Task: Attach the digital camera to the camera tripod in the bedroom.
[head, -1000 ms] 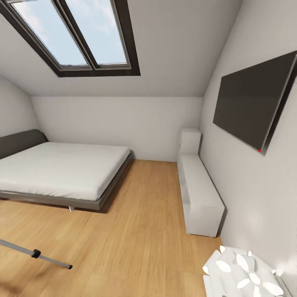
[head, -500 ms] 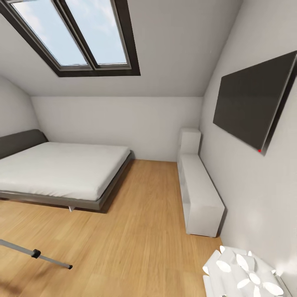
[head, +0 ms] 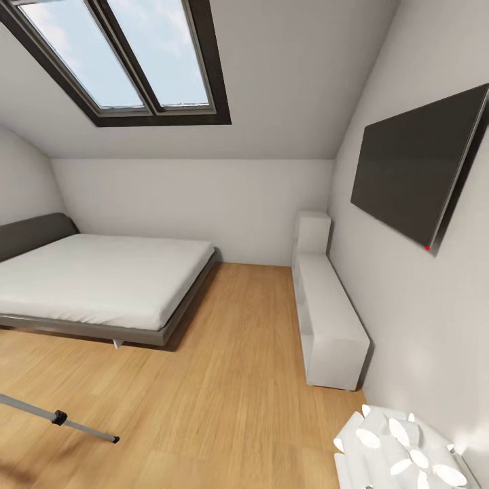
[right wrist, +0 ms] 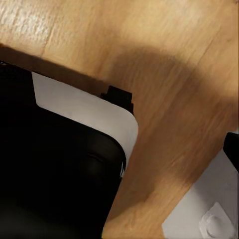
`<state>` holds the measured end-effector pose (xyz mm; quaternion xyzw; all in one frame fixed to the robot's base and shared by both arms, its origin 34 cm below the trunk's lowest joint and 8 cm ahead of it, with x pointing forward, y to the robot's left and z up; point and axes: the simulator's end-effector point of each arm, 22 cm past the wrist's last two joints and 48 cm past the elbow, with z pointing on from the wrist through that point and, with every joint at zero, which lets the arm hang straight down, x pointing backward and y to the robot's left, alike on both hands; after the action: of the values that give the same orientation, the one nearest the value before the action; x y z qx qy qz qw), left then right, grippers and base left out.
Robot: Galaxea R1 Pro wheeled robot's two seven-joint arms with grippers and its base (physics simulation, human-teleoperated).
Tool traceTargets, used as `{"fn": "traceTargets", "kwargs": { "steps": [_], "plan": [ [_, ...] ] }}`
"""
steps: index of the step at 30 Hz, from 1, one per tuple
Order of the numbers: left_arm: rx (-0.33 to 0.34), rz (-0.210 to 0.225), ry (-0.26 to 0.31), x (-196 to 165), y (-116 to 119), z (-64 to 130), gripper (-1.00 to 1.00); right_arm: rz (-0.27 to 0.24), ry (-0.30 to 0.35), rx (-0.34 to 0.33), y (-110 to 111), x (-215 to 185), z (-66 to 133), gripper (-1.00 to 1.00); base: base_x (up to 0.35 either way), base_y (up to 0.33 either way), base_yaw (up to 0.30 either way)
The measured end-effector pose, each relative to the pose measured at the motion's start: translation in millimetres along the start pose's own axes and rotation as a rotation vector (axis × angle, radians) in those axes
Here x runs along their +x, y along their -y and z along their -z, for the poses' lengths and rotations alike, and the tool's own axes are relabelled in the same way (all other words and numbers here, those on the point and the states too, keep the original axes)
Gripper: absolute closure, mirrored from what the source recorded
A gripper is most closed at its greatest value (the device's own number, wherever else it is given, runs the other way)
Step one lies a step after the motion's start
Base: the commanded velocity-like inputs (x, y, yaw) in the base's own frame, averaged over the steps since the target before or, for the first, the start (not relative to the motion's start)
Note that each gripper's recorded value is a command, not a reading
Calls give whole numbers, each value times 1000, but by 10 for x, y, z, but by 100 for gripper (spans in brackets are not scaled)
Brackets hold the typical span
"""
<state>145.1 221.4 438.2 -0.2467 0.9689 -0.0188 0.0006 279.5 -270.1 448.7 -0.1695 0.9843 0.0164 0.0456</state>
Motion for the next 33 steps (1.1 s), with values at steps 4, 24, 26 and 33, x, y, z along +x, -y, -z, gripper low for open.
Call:
{"fn": "traceTargets", "kwargs": {
  "steps": [4,24,26,33],
  "plan": [
    [0,0,0,0,0,0,-100,106,13,-23,-244,-142,-12,-100,0,0,0],
    [0,0,0,0,0,0,-100,42,174,-90,-493,-2259,867,-100,0,0,0],
    [0,0,0,0,0,0,-100,24,242,-195,-555,-2644,1300,-100,0,0,0],
    [0,0,0,0,0,0,-100,76,374,-282,-743,-3163,1942,-100,0,0,0]
  ]
}}
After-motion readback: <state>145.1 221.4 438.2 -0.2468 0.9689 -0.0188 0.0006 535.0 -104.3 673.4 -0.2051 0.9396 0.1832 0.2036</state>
